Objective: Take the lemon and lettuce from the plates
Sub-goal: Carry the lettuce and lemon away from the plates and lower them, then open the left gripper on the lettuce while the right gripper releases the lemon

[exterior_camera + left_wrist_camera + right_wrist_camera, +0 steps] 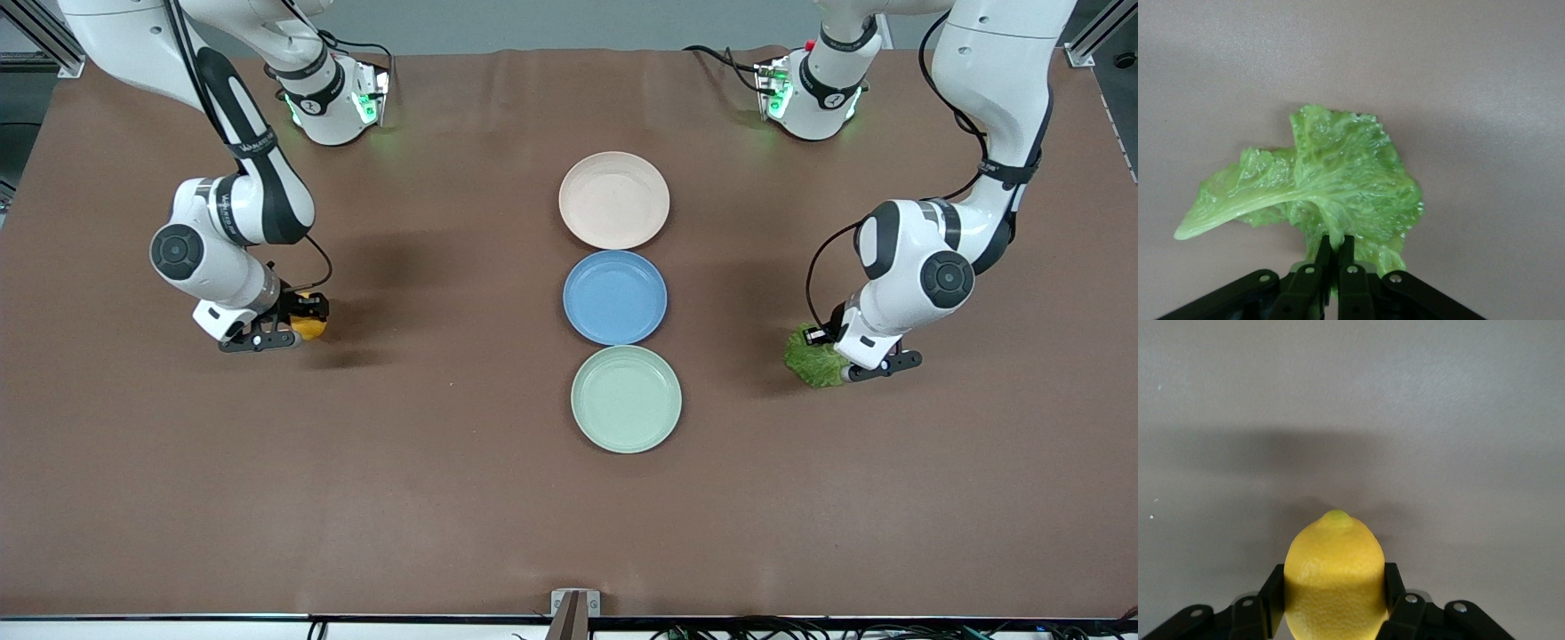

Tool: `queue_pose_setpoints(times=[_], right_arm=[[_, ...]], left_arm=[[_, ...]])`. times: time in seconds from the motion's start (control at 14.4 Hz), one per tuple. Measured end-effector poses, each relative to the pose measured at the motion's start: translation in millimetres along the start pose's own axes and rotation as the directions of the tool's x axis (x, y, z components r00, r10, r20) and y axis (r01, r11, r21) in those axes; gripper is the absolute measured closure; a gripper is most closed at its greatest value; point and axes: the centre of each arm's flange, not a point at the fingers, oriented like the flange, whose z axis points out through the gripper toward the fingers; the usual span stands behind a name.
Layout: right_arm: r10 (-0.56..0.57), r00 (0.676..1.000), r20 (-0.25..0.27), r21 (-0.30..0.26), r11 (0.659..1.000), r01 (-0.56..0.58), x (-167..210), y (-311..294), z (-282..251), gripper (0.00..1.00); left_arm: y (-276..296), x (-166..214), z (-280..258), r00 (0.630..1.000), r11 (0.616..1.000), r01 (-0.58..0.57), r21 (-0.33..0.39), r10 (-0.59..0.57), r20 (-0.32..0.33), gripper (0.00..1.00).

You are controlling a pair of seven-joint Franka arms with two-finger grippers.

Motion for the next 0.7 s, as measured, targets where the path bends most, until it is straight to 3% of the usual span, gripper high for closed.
queue_pose_setpoints(times=[0.28, 0.35, 0.7], right_arm=[[-0.012, 1.0, -0.014, 0.001, 1.0, 0.012, -0.4, -6.3, 1.3, 0.38], [-0.015, 1.0, -0.022, 0.001, 1.0, 0.015, 0.4, -8.2, 0.7, 0.38], [-0.019, 0.999, -0.044, -0.001, 1.0, 0.019, 2.1, -10.6, 4.7, 0.38]], left_arm=[[-3.4, 0.5, 3.7, 1.0, 1.0, -0.022, 0.0, 0.022, 0.001, 0.93], [-3.8, 0.8, 3.5, 1.0, 1.0, -0.022, 0.0, 0.022, -0.001, 0.89], [-2.4, 5.8, -23.7, 1.0, 1.0, -0.024, -0.002, 0.024, 0.003, 0.4]])
